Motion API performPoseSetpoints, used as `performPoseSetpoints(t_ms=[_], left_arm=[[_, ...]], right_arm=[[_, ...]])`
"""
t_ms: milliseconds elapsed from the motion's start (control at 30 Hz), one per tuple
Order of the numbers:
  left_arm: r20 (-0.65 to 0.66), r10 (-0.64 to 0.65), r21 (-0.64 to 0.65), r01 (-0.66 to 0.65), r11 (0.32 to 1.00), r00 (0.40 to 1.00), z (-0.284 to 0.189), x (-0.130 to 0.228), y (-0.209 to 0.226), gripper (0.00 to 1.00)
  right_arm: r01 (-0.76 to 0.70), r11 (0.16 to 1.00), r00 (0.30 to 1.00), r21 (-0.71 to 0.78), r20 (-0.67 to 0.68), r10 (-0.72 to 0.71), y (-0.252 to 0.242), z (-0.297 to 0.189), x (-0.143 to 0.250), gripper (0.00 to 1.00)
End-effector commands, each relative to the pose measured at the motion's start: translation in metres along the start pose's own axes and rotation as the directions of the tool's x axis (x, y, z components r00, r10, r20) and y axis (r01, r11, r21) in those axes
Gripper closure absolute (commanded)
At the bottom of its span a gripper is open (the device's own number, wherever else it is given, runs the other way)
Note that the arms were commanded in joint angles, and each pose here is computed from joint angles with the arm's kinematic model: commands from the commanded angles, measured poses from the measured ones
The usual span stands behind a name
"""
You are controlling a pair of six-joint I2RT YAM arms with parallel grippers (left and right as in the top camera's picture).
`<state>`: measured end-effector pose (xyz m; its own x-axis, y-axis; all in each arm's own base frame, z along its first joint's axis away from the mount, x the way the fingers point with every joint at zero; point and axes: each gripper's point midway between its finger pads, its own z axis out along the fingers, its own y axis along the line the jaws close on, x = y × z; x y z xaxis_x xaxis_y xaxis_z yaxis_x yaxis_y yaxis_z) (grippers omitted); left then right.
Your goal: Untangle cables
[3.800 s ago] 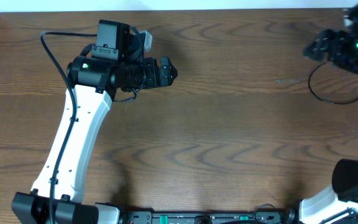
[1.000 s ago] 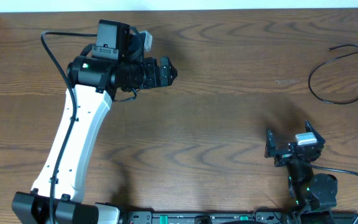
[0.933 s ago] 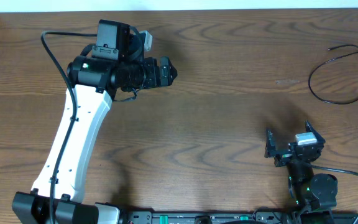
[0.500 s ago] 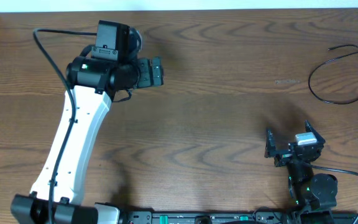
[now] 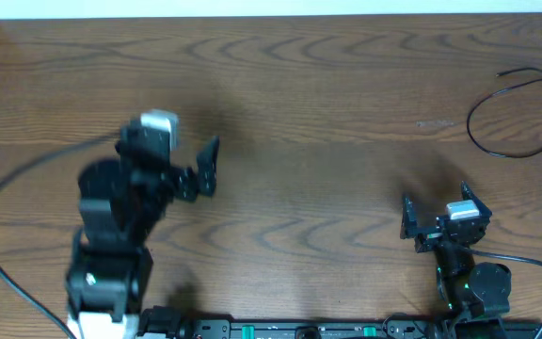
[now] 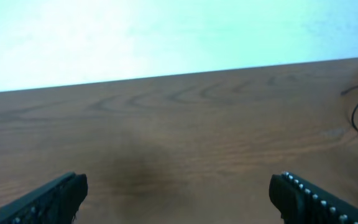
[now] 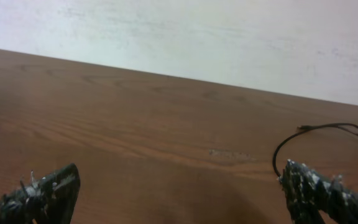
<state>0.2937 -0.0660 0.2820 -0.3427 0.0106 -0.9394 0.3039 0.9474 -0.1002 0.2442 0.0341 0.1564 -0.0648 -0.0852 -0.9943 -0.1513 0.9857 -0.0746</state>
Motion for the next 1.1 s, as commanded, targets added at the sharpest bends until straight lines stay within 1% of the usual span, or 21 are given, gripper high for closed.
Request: performPoseSetpoints(t_ms=[0, 167, 367, 433, 500, 667, 767, 1067], left_arm=[[0.086, 0.042, 0.008, -0.043, 0.999, 0.995, -0.007, 0.033, -0.001, 0.02], [0.230, 0.087, -0.072, -0.072, 0.995, 0.969, -0.014, 0.071, 0.011, 0.02], [0.264, 0.099, -0.109, -0.072, 0.991, 0.959, -0.013, 0.115, 0.018, 0.02], [0.278, 0.103, -0.112, -0.074, 0.991, 0.955, -0.013, 0.122, 0.018, 0.02], [0.287, 0.105, -0.112, -0.075, 0.991, 0.952, -0.012, 0.128, 0.018, 0.02], [0.202, 0.082, -0.119, -0.059, 0.991, 0.976, -0.009, 0.150, 0.021, 0.02], [0.197, 0.082, -0.141, -0.054, 0.988, 0.977, -0.010, 0.151, 0.025, 0.02], [0.194, 0.087, -0.141, -0.060, 0.988, 0.977, -0.009, 0.152, 0.025, 0.02]], right_arm=[[-0.008, 1.000, 1.000, -0.006, 0.003, 0.008, 0.001, 0.000, 0.000, 0.01], [-0.008, 1.000, 1.000, -0.006, 0.003, 0.008, 0.001, 0.000, 0.000, 0.01], [-0.008, 1.000, 1.000, -0.006, 0.003, 0.008, 0.001, 0.000, 0.000, 0.01], [-0.008, 1.000, 1.000, -0.006, 0.003, 0.008, 0.001, 0.000, 0.000, 0.01], [-0.008, 1.000, 1.000, -0.006, 0.003, 0.008, 0.001, 0.000, 0.000, 0.01], [-0.009, 1.000, 1.000, -0.006, 0.003, 0.009, 0.001, 0.000, 0.000, 0.01], [-0.008, 1.000, 1.000, -0.006, 0.003, 0.008, 0.001, 0.000, 0.000, 0.01], [-0.008, 1.000, 1.000, -0.006, 0.003, 0.008, 0.001, 0.000, 0.000, 0.01]])
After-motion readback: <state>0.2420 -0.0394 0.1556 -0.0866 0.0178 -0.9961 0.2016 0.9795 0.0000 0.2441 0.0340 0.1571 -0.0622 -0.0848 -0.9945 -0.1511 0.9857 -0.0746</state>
